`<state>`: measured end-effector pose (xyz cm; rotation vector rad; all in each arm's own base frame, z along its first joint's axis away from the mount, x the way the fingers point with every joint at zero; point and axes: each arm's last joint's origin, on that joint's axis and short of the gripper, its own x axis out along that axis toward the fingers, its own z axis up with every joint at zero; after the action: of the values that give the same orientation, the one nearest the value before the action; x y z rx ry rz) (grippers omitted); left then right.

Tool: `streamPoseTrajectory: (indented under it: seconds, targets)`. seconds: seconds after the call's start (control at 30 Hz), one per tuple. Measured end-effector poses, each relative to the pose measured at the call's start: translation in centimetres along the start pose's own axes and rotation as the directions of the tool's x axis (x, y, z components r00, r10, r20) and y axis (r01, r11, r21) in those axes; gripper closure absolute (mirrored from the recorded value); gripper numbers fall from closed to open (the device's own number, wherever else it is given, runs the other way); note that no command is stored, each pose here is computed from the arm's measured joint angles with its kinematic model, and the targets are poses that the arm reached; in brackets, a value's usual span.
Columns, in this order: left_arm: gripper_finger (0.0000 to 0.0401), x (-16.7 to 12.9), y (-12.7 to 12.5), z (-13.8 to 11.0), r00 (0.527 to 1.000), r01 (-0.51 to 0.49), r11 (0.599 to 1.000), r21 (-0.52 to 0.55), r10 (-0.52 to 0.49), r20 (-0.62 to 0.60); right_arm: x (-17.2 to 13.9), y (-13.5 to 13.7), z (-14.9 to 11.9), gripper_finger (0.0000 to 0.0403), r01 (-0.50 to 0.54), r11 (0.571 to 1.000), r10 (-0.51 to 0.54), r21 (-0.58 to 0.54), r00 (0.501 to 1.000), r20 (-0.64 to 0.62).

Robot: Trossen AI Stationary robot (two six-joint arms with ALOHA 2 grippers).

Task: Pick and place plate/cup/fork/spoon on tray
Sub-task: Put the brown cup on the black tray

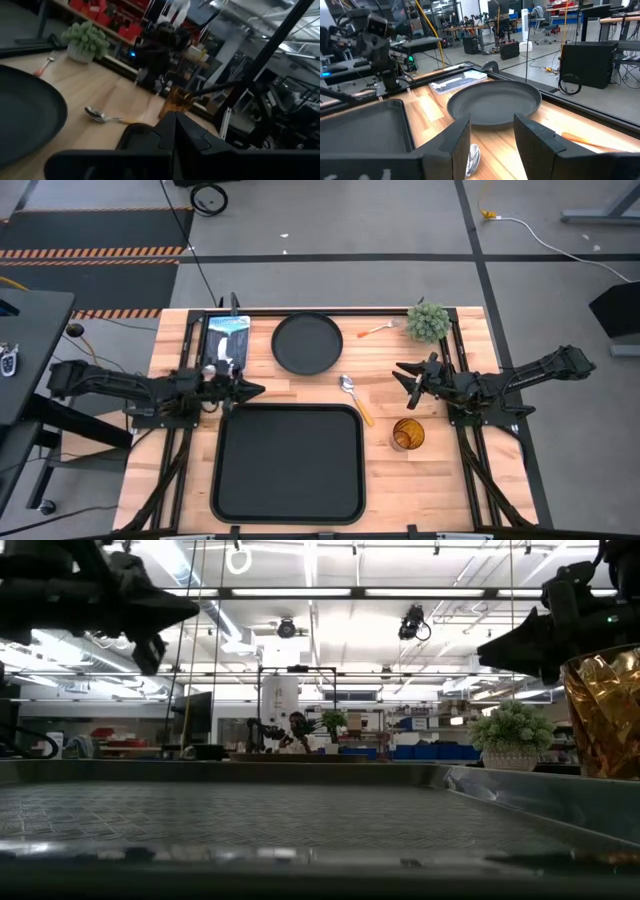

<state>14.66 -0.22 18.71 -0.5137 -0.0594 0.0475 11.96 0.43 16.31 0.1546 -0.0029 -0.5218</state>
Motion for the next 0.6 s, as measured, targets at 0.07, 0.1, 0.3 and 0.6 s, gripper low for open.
streamPoseTrajectory:
  seconds: [0.07,0.1,0.3,0.6]
  targets:
    - [0.0389,0.8,-0.1,-0.1,0.999,-0.018,1.000,0.003,0.018,-0.040,0.0,0.0,0.2,0.0246,-0.004,1.000,0.003,0.016,1.000,0.018]
    - [0.0389,1.3,-0.2,-0.1,0.998,-0.025,1.000,0.006,0.025,-0.058,0.0,0.1,0.4,0.0246,-0.007,1.000,0.006,0.028,0.999,0.032]
    - [0.0389,4.9,-1.7,0.6,0.994,-0.016,0.998,0.061,0.023,-0.110,0.0,0.2,1.0,0.0246,-0.021,0.996,0.013,0.086,0.996,0.087]
    - [0.0389,12.7,-3.8,2.0,0.990,-0.010,0.980,0.201,0.038,-0.136,0.0,0.3,0.9,0.0246,-0.091,0.988,0.082,0.127,0.994,0.072]
